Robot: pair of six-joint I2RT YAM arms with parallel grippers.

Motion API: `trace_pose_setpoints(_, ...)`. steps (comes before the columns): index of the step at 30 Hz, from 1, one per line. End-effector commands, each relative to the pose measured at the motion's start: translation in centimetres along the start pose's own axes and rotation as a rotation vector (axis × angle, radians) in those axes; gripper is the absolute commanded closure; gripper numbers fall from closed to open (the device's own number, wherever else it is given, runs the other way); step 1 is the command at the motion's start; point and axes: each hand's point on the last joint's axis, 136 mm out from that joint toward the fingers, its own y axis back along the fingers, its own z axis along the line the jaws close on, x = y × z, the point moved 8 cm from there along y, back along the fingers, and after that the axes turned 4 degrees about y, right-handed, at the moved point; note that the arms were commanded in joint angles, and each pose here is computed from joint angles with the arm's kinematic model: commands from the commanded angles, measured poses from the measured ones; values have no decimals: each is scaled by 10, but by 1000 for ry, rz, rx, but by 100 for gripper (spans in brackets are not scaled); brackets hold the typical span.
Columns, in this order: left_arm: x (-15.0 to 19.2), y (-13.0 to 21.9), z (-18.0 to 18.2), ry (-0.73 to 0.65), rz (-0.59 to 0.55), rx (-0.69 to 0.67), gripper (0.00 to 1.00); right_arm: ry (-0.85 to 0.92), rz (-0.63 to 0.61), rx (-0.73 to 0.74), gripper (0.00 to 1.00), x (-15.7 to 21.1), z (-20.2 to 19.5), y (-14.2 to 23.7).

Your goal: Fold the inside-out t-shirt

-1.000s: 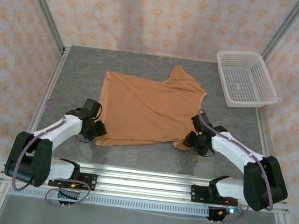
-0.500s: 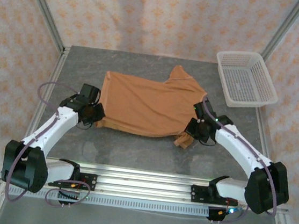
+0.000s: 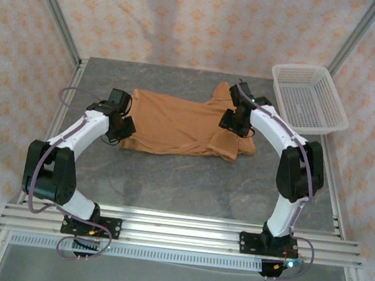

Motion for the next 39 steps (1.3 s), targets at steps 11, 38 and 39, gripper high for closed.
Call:
trace_pose_setpoints(11, 10, -12, 8, -21, 21, -1, 100, -132, -52, -89, 64, 85, -61, -19)
trace_pose_setpoints(38, 5, -2, 5, -29, 14, -3, 100, -252, -28, -114, 99, 75, -64, -45)
trace_pose_setpoints(39, 1, 4, 3, -29, 1, -1, 100, -236, -47, -106, 100, 68, -61, -33)
